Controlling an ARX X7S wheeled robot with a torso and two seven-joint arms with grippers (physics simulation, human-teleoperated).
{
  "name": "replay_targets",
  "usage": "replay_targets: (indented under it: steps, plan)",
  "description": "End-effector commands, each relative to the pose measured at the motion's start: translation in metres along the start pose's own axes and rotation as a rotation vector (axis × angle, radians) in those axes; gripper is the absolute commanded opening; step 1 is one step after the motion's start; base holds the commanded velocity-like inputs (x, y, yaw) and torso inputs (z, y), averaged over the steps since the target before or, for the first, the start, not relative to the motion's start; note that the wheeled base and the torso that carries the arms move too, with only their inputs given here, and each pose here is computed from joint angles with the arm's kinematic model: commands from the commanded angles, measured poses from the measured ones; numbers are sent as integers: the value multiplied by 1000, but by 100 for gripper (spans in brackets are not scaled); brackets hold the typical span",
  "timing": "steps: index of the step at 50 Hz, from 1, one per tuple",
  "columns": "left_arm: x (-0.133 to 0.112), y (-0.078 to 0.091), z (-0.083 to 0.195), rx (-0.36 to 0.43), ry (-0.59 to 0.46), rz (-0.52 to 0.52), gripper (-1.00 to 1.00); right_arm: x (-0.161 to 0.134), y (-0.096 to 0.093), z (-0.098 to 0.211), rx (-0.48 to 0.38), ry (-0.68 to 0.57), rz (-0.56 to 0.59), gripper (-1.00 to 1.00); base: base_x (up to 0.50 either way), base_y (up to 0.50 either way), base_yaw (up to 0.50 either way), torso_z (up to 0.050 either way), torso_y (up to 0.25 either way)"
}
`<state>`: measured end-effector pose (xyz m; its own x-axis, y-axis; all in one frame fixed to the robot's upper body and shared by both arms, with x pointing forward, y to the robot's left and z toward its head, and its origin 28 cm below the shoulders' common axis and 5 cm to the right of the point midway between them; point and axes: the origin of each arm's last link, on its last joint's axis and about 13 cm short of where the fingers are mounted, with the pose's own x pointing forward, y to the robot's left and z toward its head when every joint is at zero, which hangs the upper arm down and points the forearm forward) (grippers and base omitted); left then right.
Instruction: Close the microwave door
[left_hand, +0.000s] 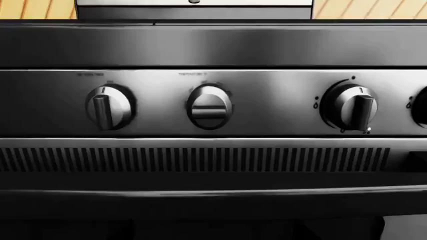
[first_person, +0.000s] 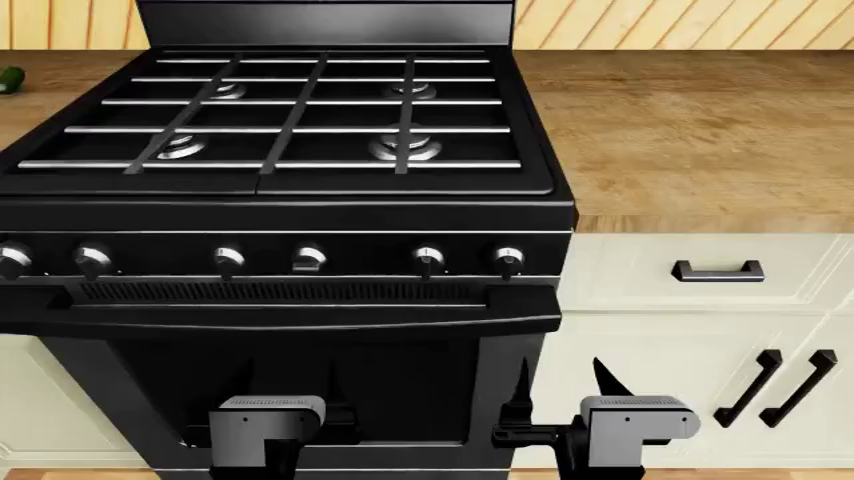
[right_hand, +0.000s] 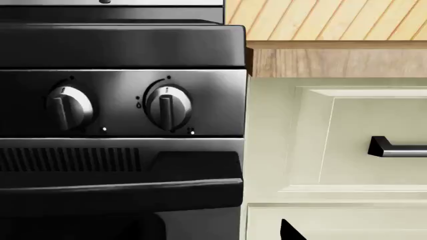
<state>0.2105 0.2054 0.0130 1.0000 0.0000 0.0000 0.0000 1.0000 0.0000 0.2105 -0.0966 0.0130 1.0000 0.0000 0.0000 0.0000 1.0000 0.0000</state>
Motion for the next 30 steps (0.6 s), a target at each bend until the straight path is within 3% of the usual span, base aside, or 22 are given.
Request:
replay_targets:
  steps: [1, 5, 9, 15, 20, 30]
  plan:
    - [0, 0, 0, 0, 0, 0, 100, 2, -1, -1, 0, 1, 2, 100, 0, 0, 0, 0, 0]
    - [1, 0, 1, 2, 0, -1, 100, -8, 1, 9, 27, 96, 11, 100, 0, 0, 0, 0, 0]
    - [2, 0, 0, 2, 2, -1, 100, -12, 1, 12, 38, 115, 11, 100, 0, 0, 0, 0, 0]
    - [1, 1, -5, 9, 4, 5, 100, -14, 0, 22, 26, 77, 8, 100, 0, 0, 0, 0, 0]
    - [8, -7, -1, 31, -19, 3, 100, -19, 1, 34, 27, 79, 6, 100, 0, 0, 0, 0, 0]
    - [16, 1, 13, 27, -47, 13, 100, -16, -2, 67, -8, 53, -13, 100, 0, 0, 0, 0, 0]
